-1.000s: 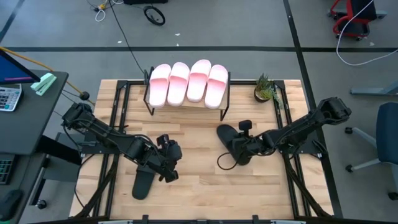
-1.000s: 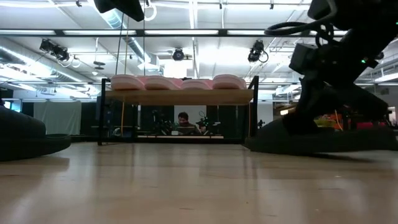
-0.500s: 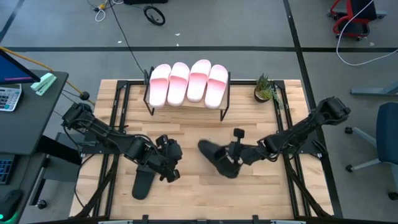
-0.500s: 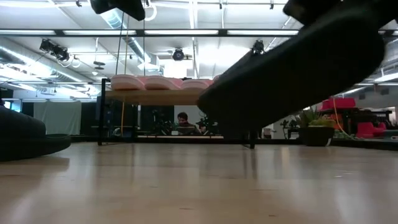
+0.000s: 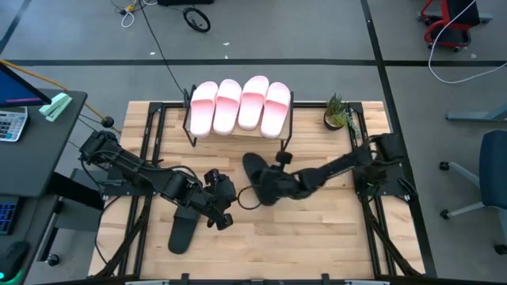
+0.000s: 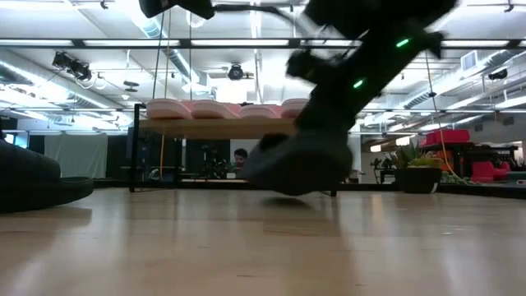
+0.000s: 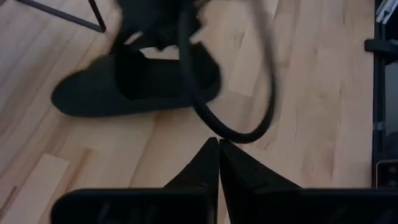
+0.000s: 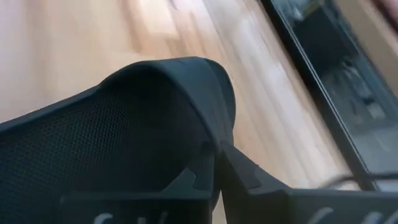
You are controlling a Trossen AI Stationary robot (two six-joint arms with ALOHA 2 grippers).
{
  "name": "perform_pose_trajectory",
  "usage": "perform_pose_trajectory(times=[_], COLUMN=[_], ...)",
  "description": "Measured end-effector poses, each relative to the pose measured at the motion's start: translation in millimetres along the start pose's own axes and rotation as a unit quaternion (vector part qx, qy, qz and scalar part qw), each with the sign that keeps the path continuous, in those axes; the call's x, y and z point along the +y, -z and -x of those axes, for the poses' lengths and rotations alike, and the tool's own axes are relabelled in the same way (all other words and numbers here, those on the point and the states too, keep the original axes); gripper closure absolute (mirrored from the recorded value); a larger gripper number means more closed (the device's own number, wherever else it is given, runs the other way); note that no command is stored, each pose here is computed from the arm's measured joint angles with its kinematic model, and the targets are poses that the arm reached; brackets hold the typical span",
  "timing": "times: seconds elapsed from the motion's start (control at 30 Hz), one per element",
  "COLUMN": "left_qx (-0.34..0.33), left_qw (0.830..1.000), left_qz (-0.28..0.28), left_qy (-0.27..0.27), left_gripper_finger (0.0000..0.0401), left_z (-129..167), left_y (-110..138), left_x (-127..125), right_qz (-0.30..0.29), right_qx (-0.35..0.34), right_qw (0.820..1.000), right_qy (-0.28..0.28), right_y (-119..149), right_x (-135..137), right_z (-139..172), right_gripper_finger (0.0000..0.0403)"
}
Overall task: Pick and place slides into the shelf
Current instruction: Put the right black slide under the shelf
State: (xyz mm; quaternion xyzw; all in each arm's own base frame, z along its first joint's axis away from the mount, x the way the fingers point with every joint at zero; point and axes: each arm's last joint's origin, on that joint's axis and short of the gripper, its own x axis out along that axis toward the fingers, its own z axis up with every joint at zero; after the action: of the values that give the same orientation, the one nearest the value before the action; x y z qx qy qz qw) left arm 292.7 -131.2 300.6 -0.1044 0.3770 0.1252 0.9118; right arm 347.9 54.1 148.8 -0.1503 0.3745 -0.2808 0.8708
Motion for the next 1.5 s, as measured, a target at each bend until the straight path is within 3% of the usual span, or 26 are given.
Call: perform_pose_trajectory(times=[0.37, 0.63, 1.03, 1.5], left_qx=[0.002, 0.001, 0.004, 0.005], left_qw=[1.0, 1.0, 0.999, 0.998], left_qz=[-0.014, -0.022, 0.0, -0.026], left_qy=[0.009, 0.019, 0.035, 0.05], left_gripper_finger=[0.0391, 0.0383, 0.0393, 0.0381], left_z=[5.2, 9.2, 14.4, 23.0], left_y=[6.8, 11.5, 17.6, 32.1], left_x=[-8.3, -14.9, -23.0, -38.4], right_qz=[0.016, -0.018, -0.038, -0.074], right_qx=[0.089, 0.127, 0.128, 0.132], right_qw=[0.995, 0.991, 0.989, 0.983], right_qy=[0.053, -0.046, -0.062, -0.107], right_y=[-29.4, -33.7, -34.7, -34.0], right_x=[-6.1, -11.8, -9.4, 7.2], right_z=[-25.5, -19.3, -14.7, 4.5], right_gripper_finger=[0.0387, 0.0366, 0.0322, 0.0319])
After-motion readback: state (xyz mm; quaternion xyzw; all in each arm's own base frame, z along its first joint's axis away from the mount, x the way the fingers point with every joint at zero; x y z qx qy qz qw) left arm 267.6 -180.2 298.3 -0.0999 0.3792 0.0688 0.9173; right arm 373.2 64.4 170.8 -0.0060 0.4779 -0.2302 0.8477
